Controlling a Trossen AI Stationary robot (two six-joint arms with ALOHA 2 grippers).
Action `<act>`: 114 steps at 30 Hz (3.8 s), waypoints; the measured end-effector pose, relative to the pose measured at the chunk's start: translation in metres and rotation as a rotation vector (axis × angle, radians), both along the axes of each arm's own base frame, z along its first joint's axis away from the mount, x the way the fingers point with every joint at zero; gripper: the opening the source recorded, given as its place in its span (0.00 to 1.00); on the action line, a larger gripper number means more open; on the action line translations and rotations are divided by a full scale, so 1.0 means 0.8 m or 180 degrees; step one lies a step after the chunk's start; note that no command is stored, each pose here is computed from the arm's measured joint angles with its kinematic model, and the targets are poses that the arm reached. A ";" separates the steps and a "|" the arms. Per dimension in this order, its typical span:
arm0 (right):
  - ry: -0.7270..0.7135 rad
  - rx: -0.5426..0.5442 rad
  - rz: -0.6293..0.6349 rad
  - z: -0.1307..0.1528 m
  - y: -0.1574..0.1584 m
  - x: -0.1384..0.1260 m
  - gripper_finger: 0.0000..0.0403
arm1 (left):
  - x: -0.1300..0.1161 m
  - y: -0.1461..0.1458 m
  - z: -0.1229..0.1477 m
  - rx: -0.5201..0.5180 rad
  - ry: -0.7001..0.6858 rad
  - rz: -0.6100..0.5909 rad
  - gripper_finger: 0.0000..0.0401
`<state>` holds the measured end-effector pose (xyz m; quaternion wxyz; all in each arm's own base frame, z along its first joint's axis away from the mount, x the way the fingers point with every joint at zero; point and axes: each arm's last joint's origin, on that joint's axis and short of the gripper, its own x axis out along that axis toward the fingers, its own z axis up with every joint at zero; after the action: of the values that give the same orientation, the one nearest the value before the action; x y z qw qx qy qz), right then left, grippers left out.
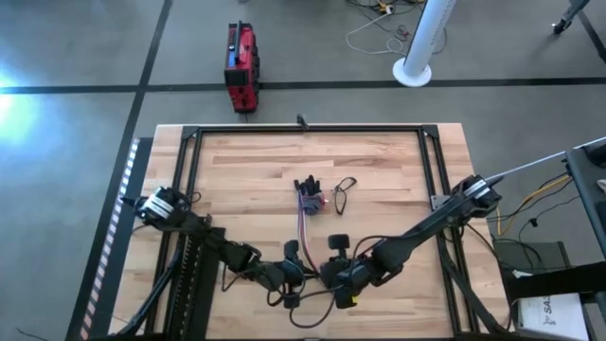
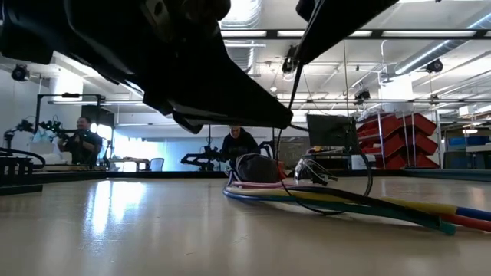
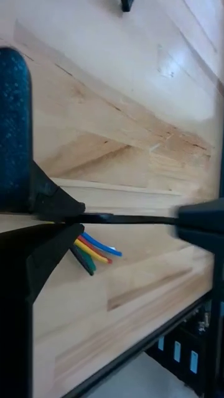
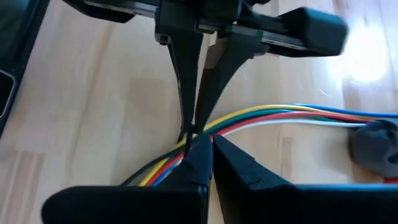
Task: Ziptie cables
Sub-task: Wrap the cable wires together using a black zip tie
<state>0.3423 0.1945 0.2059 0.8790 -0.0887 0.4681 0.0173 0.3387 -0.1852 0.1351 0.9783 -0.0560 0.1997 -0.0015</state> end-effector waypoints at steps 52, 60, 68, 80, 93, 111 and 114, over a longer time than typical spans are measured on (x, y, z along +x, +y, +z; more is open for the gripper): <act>-0.0187 -0.0691 -0.0260 0.031 0.039 -0.055 0.35 | -0.073 -0.021 0.033 0.0171 0.1195 -0.0648 0.00; -0.0174 -0.0853 -0.0132 -0.016 0.035 -0.014 0.43 | -0.074 -0.027 0.023 0.0058 0.1283 -0.0669 0.00; 0.0276 -0.0643 -0.0091 -0.050 -0.033 0.039 0.37 | -0.079 -0.031 0.015 -0.0029 0.1500 -0.0817 0.00; 0.0588 0.0042 -0.0063 -0.129 -0.158 0.108 0.16 | -0.093 -0.030 0.015 0.0022 0.1821 -0.0928 0.00; 0.0660 0.0155 -0.0134 -0.109 -0.213 0.112 0.03 | -0.092 -0.029 0.016 0.0066 0.1766 -0.0873 0.00; 0.1290 -0.0306 -0.0430 -0.112 -0.252 0.079 0.03 | -0.093 -0.026 0.015 0.0021 0.1776 -0.0583 0.00; 0.1583 -0.0424 -0.0689 -0.109 -0.268 0.065 0.03 | -0.093 -0.025 0.015 0.0031 0.1786 -0.0583 0.00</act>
<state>0.3942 -0.0203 0.1186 0.7261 -0.0889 0.6763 -0.0863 0.2641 -0.2055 0.1468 0.8809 -0.0314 0.4666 -0.0733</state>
